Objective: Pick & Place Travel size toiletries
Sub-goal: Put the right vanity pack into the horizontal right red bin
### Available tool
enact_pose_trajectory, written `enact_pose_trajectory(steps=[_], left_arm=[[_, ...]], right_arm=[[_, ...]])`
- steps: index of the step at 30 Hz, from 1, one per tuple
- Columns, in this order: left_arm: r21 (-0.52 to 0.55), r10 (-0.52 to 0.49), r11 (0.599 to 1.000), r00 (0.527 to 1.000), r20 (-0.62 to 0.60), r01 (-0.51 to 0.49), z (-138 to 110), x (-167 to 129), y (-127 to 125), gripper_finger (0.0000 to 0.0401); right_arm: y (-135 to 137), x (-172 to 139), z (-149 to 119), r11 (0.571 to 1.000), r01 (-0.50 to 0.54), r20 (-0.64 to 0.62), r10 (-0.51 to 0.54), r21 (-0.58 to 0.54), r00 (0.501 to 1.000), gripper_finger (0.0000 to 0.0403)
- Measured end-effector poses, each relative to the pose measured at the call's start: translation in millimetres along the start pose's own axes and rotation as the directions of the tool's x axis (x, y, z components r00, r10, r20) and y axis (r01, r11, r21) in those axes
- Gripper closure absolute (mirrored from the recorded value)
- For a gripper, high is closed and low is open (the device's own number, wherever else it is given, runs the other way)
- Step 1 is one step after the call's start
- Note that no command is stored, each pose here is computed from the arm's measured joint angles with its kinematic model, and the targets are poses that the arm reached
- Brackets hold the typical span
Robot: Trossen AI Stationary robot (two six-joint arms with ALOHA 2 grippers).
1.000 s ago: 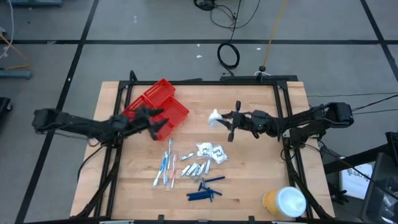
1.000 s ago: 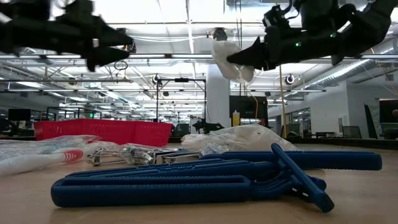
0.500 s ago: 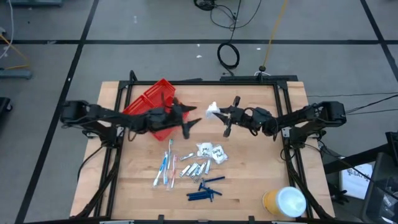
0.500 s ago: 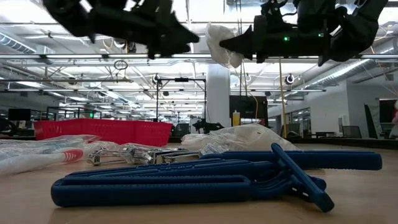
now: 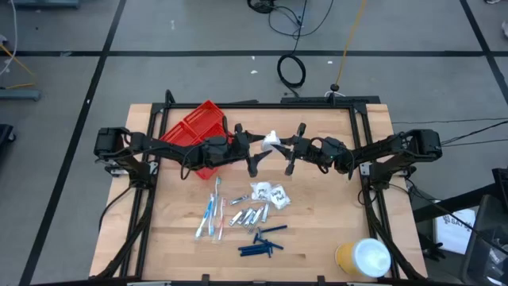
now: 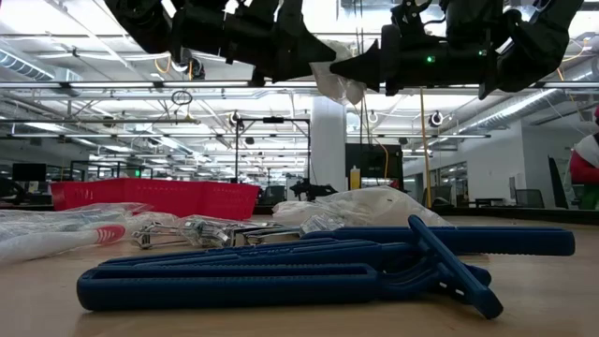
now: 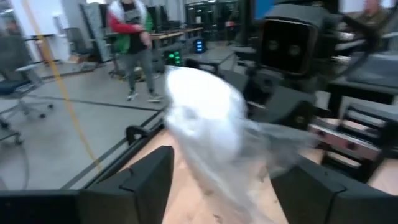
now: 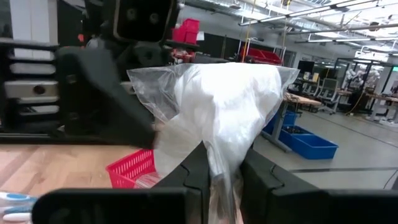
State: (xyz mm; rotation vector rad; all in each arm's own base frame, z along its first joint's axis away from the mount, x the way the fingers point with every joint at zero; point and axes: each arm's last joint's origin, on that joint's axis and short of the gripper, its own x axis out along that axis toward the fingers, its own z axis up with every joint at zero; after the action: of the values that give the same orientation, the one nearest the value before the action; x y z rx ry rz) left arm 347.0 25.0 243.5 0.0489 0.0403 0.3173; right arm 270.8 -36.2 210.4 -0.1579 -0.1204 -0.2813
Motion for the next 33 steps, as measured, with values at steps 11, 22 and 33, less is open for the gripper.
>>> enact_pose_trajectory(steps=[11,22,33], left_arm=[[-0.058,-0.004,0.998,1.0,0.005,0.004,1,3,12,0.0386],[-0.112,0.061,0.992,0.998,-0.036,-0.064,-4,6,29,0.0398],[-0.157,0.152,0.971,0.975,-0.162,-0.178,-18,9,70,0.0399]], right_arm=[[0,0,-1,1.0,0.003,-0.006,-0.002,0.014,1.0,0.0354],[1,0,-3,0.999,-0.003,-0.036,0.005,0.039,0.999,0.0189],[-6,-9,8,0.981,0.182,-0.097,-0.188,-0.066,0.977,0.0054]])
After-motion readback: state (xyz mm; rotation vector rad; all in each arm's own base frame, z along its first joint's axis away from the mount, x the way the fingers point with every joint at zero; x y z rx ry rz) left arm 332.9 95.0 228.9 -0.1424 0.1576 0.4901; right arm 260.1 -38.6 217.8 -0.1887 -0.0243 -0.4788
